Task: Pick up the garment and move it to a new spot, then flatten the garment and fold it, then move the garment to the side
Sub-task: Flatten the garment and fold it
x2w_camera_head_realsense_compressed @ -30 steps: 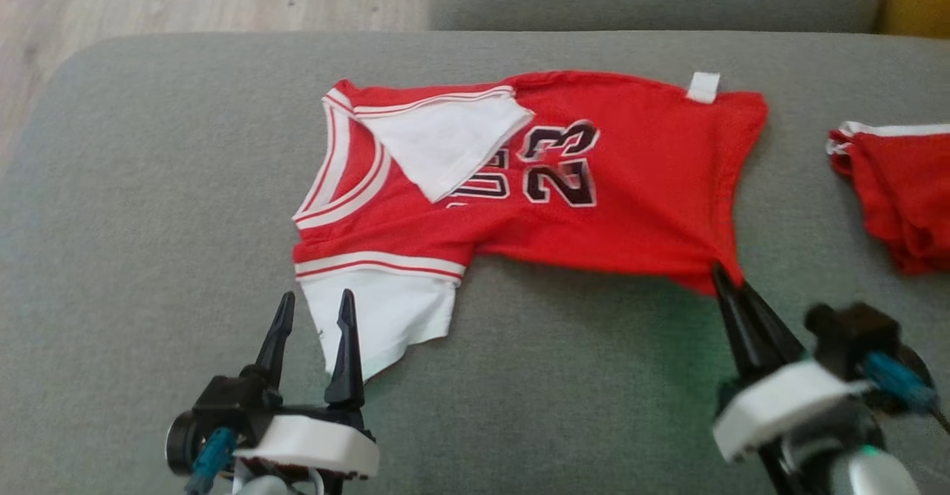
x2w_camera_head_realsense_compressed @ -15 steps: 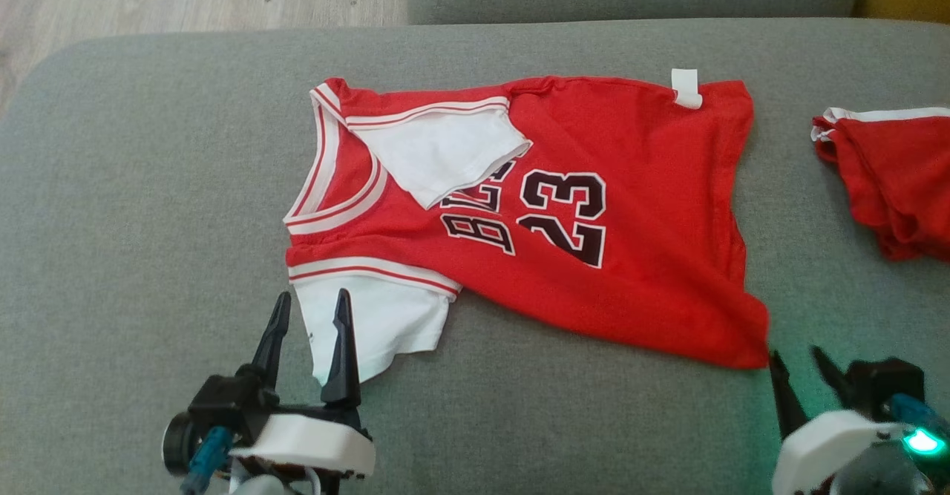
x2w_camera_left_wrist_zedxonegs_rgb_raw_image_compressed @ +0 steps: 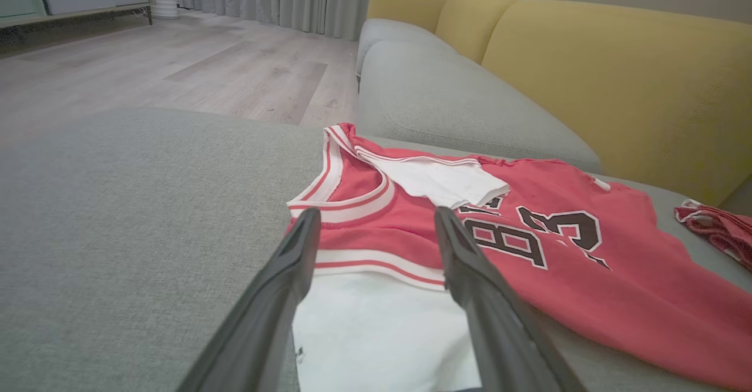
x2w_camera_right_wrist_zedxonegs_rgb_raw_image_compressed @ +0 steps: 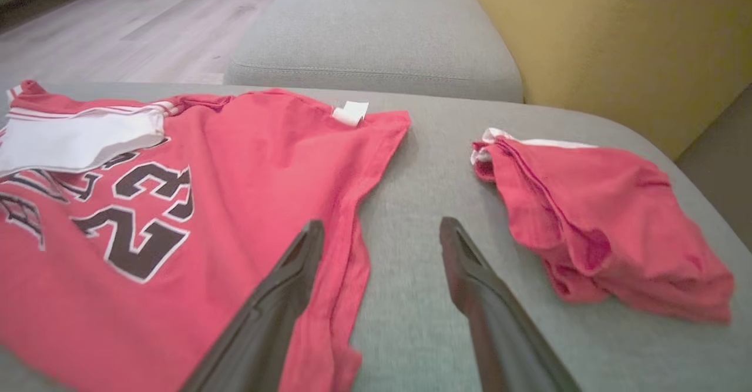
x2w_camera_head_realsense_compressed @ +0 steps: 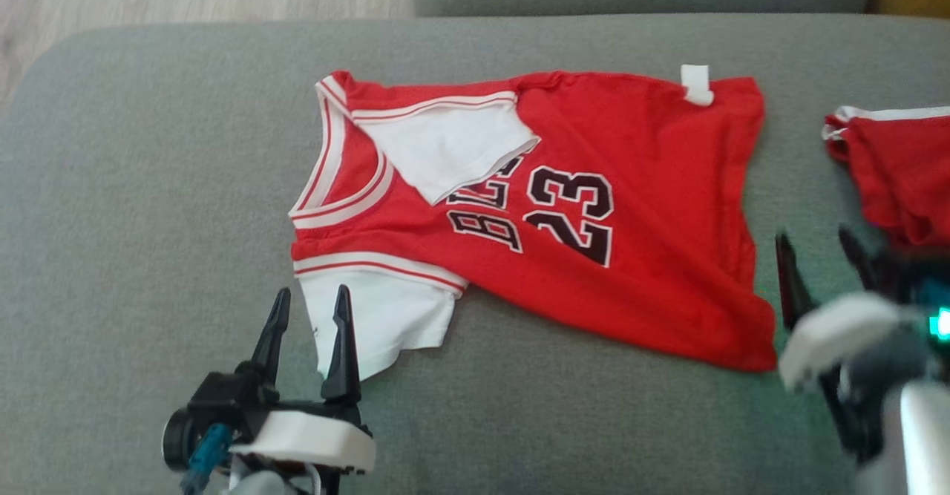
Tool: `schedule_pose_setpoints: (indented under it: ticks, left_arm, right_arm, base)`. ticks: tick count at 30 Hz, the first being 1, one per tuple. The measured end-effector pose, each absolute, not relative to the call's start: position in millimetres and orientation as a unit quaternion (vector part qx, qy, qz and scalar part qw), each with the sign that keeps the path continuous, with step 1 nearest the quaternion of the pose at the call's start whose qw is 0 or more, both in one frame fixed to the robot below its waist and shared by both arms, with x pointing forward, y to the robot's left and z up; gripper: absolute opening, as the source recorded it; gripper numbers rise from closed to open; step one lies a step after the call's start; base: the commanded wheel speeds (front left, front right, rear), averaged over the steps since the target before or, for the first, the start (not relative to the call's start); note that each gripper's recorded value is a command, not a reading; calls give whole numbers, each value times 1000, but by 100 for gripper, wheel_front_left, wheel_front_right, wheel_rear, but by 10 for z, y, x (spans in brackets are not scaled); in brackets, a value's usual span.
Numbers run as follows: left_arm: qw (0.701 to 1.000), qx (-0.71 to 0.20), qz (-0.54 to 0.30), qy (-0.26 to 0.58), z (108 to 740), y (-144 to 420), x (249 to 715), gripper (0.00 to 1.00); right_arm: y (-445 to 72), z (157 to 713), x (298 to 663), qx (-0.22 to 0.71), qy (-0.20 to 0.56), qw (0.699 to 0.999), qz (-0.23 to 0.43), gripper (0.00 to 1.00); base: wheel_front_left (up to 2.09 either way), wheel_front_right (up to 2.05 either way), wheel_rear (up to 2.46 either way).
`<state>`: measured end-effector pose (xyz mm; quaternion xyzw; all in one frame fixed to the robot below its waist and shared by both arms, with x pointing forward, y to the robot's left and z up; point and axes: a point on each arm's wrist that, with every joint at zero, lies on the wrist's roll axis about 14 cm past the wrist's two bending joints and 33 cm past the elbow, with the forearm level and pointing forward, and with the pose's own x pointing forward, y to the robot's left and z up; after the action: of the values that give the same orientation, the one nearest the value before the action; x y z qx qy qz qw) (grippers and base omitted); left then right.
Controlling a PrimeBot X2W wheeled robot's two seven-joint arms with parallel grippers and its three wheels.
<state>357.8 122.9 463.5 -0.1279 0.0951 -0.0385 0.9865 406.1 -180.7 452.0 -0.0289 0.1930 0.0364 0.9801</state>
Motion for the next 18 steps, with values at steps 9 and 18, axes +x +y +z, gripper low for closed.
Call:
schedule_pose_setpoints:
  ticks: [9, 18]
  left_arm:
    - [987, -129, -13, 96, 4601, 1378, 3653, 100]
    - [986, -127, 16, 108, 4498, 1554, 3637, 100]
  right_arm:
    - [-1796, 4258, 4684, -55, 269, 960, 58, 100]
    - [-1566, 3690, 4818, -50, 382, 918, 94, 59]
  base:
    - [0, 0, 0]
    - [0, 0, 0]
